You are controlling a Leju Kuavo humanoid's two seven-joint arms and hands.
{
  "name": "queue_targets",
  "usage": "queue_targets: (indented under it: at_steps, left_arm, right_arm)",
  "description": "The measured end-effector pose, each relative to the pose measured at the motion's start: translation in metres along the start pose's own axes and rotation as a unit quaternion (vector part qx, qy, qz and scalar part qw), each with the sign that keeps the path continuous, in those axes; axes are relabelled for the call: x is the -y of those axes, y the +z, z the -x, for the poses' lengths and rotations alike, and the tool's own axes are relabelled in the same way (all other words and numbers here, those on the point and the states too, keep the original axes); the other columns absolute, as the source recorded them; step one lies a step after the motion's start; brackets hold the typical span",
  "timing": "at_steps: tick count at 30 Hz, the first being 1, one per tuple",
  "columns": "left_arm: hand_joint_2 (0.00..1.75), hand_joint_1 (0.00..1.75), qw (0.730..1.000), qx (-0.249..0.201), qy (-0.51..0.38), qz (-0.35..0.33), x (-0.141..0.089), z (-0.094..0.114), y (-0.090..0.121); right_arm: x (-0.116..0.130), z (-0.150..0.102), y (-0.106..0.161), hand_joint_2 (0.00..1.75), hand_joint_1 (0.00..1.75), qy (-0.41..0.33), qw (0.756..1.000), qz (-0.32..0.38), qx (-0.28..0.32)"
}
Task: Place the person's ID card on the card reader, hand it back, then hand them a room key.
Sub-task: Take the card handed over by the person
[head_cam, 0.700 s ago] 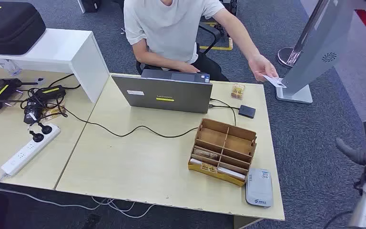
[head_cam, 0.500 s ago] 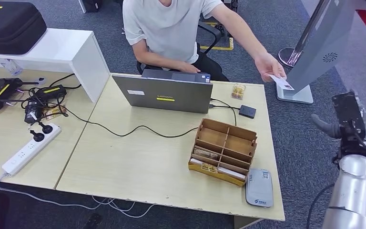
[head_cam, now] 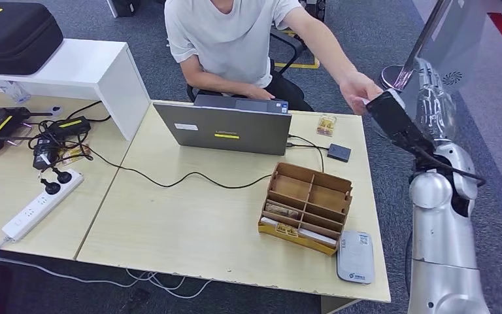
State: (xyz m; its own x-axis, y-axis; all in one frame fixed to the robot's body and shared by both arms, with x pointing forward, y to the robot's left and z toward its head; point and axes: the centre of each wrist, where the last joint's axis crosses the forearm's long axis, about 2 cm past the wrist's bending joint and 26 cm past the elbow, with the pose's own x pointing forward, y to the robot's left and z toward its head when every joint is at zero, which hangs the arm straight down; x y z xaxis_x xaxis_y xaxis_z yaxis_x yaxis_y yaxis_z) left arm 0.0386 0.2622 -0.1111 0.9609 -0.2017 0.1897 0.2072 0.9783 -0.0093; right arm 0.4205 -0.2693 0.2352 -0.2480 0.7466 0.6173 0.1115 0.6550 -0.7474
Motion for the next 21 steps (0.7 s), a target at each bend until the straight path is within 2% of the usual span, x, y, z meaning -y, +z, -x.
queue_targets:
  at_steps: [5, 12, 14, 16, 18, 21]
  left_arm:
    - [0.00, 0.00, 0.999, -0.001, 0.028, 0.035, 0.009, -0.002, 0.000]
    - [0.00, 0.00, 0.998, -0.013, 0.044, 0.050, 0.016, -0.003, 0.000]
    - [0.00, 0.00, 0.997, -0.015, 0.047, 0.052, 0.017, -0.003, 0.000]
    - [0.00, 0.00, 0.997, -0.017, 0.048, 0.054, 0.018, -0.003, 0.000]
    - [0.00, 0.00, 0.997, -0.017, 0.049, 0.054, 0.018, -0.003, 0.001]
    - [0.00, 0.00, 0.997, -0.017, 0.049, 0.054, 0.018, -0.003, 0.001]
  right_arm:
    - [-0.004, -0.014, -0.004, 1.75, 0.00, 0.029, 0.999, -0.002, 0.028]
    - [-0.010, -0.021, -0.005, 1.75, 0.00, 0.041, 0.998, -0.009, 0.044]
    - [-0.012, -0.021, -0.005, 1.75, 0.11, 0.042, 0.998, -0.010, 0.046]
    - [-0.013, -0.022, -0.005, 1.75, 0.99, 0.043, 0.998, -0.012, 0.048]
    - [-0.013, -0.022, -0.005, 1.75, 1.75, 0.043, 0.998, -0.012, 0.049]
    - [-0.013, -0.022, -0.005, 1.75, 1.75, 0.043, 0.998, -0.012, 0.049]
